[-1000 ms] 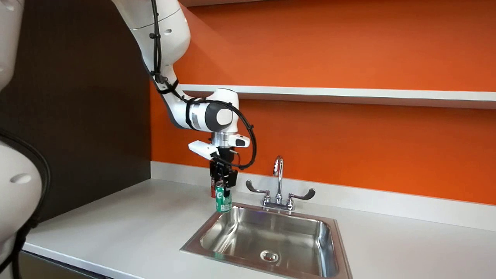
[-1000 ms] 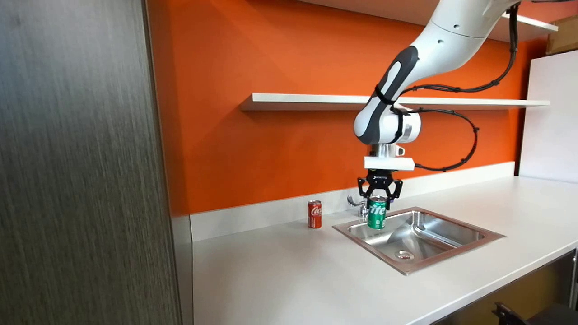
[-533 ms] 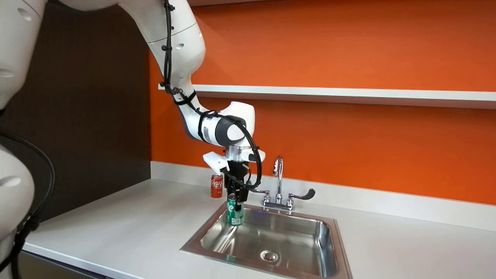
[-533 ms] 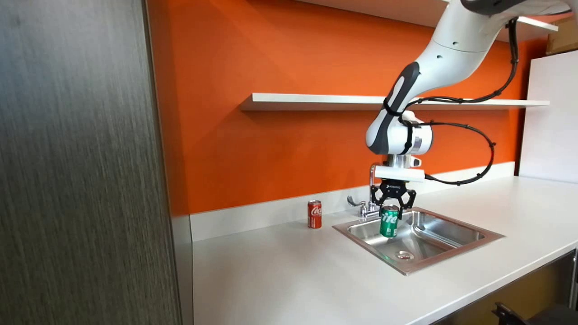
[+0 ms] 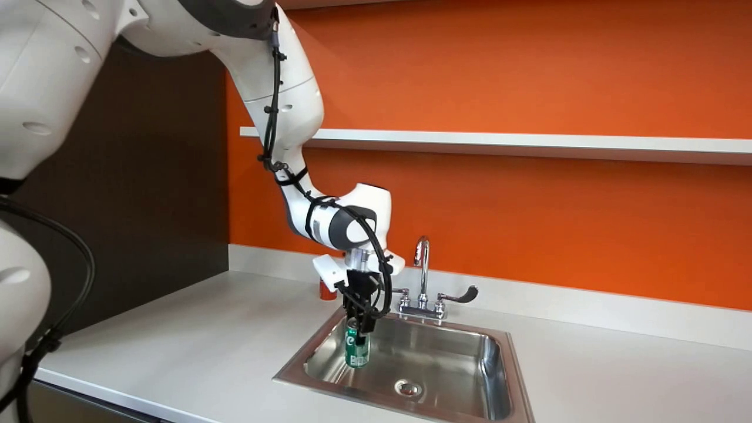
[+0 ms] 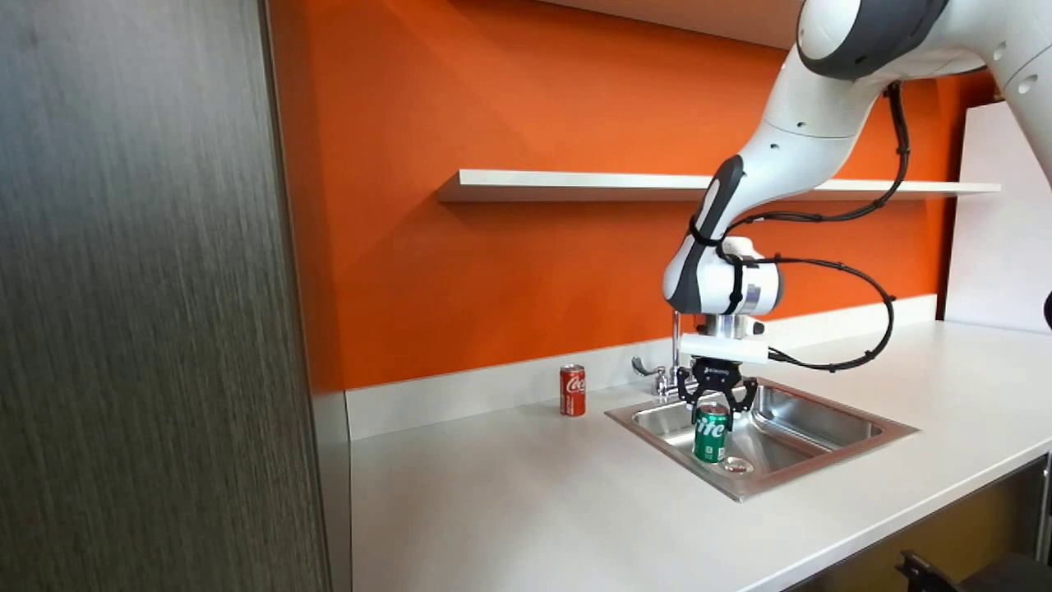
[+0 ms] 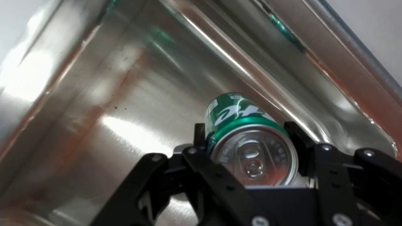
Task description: Put the green can inside the sink
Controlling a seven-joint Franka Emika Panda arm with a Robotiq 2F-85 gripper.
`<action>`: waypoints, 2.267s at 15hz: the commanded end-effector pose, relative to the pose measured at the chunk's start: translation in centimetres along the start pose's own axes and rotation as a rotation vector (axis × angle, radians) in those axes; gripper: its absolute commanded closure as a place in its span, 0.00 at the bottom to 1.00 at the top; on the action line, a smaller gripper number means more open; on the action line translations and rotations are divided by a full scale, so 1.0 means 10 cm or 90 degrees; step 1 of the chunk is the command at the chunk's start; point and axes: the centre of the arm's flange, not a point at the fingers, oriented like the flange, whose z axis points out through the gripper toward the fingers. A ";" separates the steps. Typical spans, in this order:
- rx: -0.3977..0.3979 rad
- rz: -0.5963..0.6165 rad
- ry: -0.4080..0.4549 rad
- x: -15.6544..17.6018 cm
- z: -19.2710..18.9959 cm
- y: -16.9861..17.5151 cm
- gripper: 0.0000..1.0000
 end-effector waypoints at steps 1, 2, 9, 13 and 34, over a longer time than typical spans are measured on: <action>0.011 0.007 -0.006 0.15 0.18 -0.02 0.62; 0.009 0.009 -0.011 0.16 0.25 -0.02 0.62; 0.006 0.020 -0.031 0.17 0.56 0.00 0.62; 0.003 0.023 -0.036 0.17 0.64 0.02 0.62; 0.015 0.035 0.019 0.22 0.02 0.13 0.00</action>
